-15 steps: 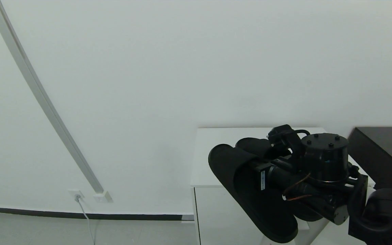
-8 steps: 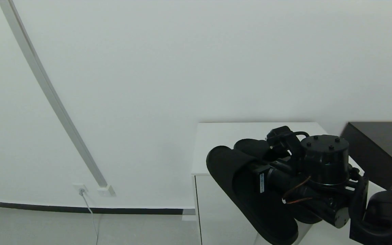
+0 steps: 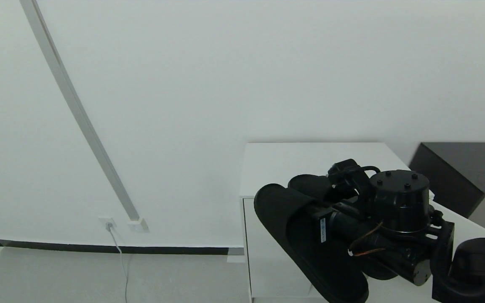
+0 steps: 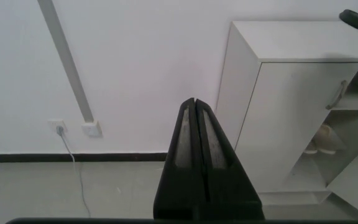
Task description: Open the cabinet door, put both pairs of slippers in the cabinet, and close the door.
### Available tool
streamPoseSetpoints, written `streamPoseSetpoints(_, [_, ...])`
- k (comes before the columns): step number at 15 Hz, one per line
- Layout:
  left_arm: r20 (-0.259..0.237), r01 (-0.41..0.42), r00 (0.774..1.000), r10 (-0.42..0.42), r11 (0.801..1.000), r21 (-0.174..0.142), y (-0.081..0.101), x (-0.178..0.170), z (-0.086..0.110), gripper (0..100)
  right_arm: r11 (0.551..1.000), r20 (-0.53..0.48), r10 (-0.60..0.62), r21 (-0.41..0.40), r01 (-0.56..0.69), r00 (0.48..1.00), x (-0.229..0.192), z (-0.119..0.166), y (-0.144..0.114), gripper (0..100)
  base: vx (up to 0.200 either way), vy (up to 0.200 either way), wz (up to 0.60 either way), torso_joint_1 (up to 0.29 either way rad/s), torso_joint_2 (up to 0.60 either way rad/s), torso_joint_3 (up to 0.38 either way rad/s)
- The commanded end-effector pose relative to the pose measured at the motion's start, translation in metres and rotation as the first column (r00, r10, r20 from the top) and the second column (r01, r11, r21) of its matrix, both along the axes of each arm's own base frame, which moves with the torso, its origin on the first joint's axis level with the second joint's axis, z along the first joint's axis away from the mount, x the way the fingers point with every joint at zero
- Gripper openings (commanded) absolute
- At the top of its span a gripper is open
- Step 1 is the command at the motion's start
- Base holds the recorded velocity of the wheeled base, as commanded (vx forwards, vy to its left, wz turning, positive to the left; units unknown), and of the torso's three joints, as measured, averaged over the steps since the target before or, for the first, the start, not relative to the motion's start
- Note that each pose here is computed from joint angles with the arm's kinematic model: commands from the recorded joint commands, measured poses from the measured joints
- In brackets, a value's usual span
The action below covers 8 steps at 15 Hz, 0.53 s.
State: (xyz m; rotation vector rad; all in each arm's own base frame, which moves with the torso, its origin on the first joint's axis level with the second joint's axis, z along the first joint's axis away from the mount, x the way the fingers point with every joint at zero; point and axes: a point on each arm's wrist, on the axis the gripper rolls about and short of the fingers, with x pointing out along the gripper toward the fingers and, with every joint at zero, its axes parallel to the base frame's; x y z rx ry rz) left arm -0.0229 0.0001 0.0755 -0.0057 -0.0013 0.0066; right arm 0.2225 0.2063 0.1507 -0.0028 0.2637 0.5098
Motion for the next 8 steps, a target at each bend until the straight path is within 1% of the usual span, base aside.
streamPoseSetpoints(1, [-0.001, -0.001, 1.0, 0.001, 1.0, 0.0, 0.0, 0.0001, 0.0, 0, 1.0, -0.002, 0.002, -0.001, -0.002, 1.0, 0.0, -0.001, 0.0009, 0, 0.0, 0.0, 0.0, 0.0, 0.0, 0.0])
streamPoseSetpoints(8, [-0.001, -0.003, 1.0, 0.003, 1.0, 0.0, 0.0, 0.0001, 0.0, 0, 1.0, -0.006, 0.002, -0.006, -0.002, 1.0, 0.0003, -0.0028, 0.0012, 0, 0.0, 0.0, 0.0, 0.0, 0.0, 0.0])
